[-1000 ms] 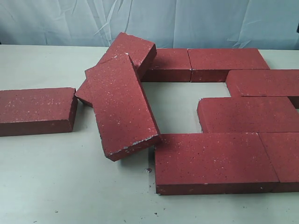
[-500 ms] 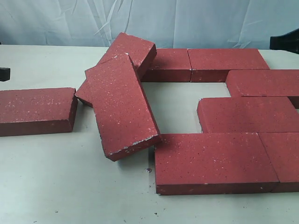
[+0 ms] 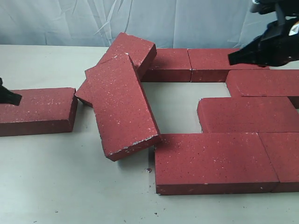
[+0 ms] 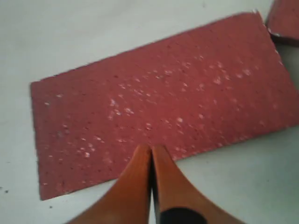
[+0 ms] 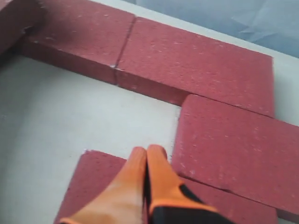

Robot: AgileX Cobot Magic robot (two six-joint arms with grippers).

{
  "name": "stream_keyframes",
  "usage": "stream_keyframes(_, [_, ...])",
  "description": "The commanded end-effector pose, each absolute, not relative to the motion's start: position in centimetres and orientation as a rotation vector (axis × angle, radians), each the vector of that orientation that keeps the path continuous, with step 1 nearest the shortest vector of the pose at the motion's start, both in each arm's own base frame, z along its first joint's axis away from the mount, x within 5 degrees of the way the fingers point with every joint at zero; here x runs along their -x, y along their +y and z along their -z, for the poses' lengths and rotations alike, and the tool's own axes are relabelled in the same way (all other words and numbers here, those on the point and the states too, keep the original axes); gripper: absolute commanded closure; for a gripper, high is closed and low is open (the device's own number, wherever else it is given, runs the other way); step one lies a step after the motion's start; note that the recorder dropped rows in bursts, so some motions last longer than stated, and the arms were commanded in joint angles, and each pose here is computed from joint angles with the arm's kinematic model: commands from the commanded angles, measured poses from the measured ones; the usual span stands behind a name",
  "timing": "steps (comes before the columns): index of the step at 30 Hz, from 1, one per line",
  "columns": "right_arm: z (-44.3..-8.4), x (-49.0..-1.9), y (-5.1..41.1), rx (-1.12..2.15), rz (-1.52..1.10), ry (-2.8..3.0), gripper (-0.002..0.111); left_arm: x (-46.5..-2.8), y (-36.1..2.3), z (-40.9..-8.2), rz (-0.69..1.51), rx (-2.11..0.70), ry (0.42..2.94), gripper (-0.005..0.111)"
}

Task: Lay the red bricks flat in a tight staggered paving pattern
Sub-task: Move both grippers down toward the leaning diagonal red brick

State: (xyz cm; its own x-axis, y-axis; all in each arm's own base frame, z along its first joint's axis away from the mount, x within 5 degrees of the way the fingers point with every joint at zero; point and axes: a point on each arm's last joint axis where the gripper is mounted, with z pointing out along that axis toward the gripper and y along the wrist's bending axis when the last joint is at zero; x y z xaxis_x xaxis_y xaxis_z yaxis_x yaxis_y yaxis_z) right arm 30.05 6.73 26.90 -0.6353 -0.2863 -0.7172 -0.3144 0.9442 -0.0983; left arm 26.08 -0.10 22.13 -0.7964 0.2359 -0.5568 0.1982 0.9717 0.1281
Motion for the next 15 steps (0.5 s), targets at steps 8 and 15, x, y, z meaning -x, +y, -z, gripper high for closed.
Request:
stream_keyframes(8, [-24.0,-33.1,13.3,0.687,-0.101,2.348,0.109,-26.9,-2.5,-19.7,0.240,-0.573,2.584,0.107])
stream_keyframes(15, [-21.6,-34.6,16.3,0.805,-0.110,2.404,0.109,-27.4,-3.7,-18.4,0.415,-0.686,2.617,0.107])
